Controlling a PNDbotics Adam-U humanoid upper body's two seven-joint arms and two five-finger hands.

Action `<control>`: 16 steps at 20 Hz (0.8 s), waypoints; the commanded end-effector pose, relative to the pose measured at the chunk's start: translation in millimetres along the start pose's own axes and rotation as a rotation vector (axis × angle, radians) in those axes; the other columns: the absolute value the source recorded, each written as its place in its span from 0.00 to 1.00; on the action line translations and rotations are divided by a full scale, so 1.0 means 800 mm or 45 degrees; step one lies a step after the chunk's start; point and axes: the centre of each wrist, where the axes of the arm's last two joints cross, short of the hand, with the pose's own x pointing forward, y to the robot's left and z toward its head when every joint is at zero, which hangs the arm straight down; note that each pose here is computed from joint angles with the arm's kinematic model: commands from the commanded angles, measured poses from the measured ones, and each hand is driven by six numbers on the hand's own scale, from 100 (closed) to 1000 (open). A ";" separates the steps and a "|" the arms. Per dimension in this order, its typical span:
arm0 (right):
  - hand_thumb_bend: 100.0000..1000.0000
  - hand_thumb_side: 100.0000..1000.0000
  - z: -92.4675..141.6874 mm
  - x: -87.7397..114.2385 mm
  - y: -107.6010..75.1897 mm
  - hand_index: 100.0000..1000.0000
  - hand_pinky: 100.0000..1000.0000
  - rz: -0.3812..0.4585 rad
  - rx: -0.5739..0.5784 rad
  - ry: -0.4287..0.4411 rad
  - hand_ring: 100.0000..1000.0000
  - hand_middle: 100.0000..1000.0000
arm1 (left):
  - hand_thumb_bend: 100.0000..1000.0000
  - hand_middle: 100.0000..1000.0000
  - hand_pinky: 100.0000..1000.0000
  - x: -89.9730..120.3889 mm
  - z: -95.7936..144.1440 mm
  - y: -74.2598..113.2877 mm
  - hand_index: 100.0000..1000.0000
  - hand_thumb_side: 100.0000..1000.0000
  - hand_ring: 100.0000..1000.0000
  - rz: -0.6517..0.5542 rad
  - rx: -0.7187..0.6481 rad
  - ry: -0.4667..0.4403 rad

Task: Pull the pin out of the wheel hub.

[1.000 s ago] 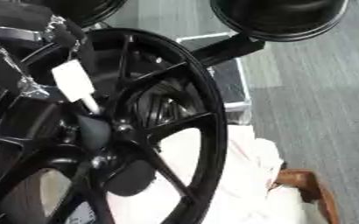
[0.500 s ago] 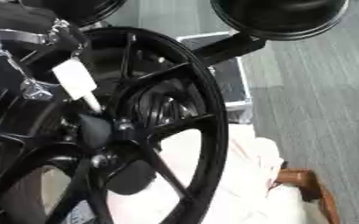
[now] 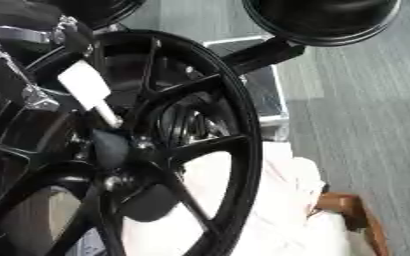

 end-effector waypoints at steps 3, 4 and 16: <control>0.00 0.57 -0.002 0.008 -0.007 0.74 0.87 0.001 -0.016 -0.026 0.72 0.65 | 0.00 0.31 0.70 -0.014 0.031 0.032 0.36 0.00 0.51 -0.066 0.191 0.095; 0.00 0.57 -0.002 0.008 -0.007 0.74 0.87 0.002 -0.017 -0.025 0.72 0.65 | 0.00 0.31 0.70 -0.018 0.035 0.034 0.36 0.00 0.51 -0.060 0.233 0.120; 0.00 0.55 0.004 0.002 -0.017 0.74 0.87 0.033 -0.063 -0.006 0.72 0.65 | 0.00 0.36 0.73 -0.107 0.208 -0.008 0.42 0.00 0.53 0.229 0.788 0.756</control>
